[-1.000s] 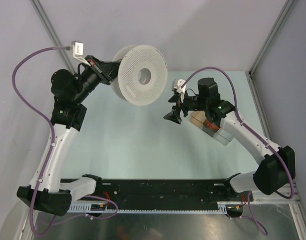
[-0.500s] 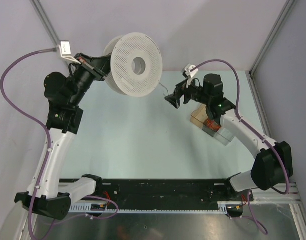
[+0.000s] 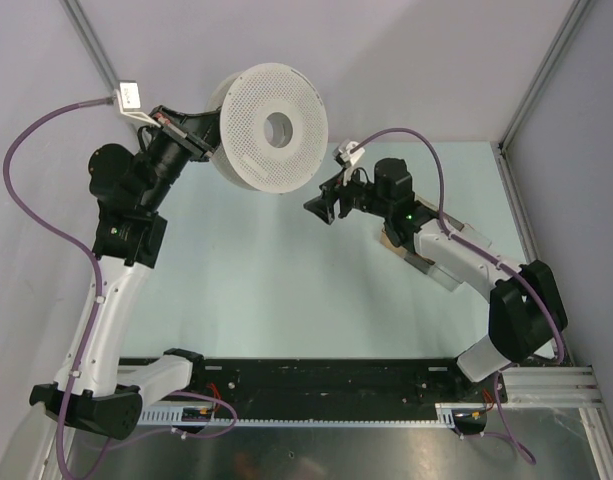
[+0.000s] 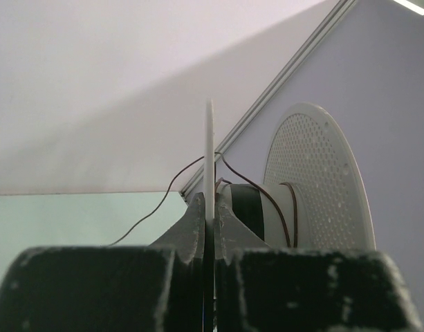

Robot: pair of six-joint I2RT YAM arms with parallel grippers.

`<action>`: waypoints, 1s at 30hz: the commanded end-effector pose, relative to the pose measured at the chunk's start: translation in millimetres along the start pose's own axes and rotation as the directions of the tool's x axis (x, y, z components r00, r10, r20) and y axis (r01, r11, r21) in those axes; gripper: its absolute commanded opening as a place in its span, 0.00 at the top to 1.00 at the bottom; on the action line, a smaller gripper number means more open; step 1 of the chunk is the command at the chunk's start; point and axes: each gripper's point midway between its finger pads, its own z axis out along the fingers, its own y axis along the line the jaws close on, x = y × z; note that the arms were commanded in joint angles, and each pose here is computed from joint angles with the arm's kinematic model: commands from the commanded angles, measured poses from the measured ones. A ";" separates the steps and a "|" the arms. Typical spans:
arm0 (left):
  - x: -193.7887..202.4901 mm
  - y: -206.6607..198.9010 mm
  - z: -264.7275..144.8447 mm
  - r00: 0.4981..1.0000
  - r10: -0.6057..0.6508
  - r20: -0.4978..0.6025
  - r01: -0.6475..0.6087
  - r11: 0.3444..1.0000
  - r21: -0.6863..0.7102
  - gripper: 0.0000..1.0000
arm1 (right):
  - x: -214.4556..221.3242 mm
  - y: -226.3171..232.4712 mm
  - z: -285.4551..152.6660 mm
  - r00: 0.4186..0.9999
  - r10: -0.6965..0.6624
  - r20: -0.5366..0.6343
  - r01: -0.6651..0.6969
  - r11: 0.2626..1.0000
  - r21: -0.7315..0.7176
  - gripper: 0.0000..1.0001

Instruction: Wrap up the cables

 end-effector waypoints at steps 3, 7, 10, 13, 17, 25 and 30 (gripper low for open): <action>-46.3 -43.5 -12.3 0.989 0.016 0.149 -0.030 0.995 0.097 1.00 | -28.9 16.1 5.4 0.989 -0.099 0.114 0.107 0.992 -0.068 0.27; -42.6 -42.8 -11.2 0.991 -0.002 0.134 -0.012 0.995 0.102 1.00 | -26.5 26.8 10.0 0.989 -0.090 0.120 0.105 0.987 -0.118 0.23; -41.6 -42.0 -9.7 0.992 -0.007 0.130 -0.007 0.995 0.103 1.00 | -13.1 32.6 13.8 0.992 -0.092 0.084 0.104 0.984 -0.146 0.35; -41.8 -42.4 -8.6 0.992 -0.010 0.128 -0.004 0.994 0.106 1.00 | -0.9 30.1 16.1 0.994 -0.097 0.048 0.103 0.984 -0.143 0.63; -42.7 -41.8 -6.8 0.991 -0.007 0.130 -0.007 0.994 0.105 1.00 | 5.5 24.9 14.6 0.993 -0.115 0.024 0.117 0.984 -0.132 0.96; -40.1 -22.8 -3.2 0.989 0.019 0.148 -0.025 0.999 0.037 1.00 | 8.5 35.0 2.7 0.985 -0.171 0.003 0.168 0.968 -0.186 1.00; -30.3 14.4 2.3 0.989 0.027 0.142 -0.014 0.995 -0.094 1.00 | 20.6 61.5 -19.5 0.970 -0.243 -0.013 0.231 0.936 -0.268 1.00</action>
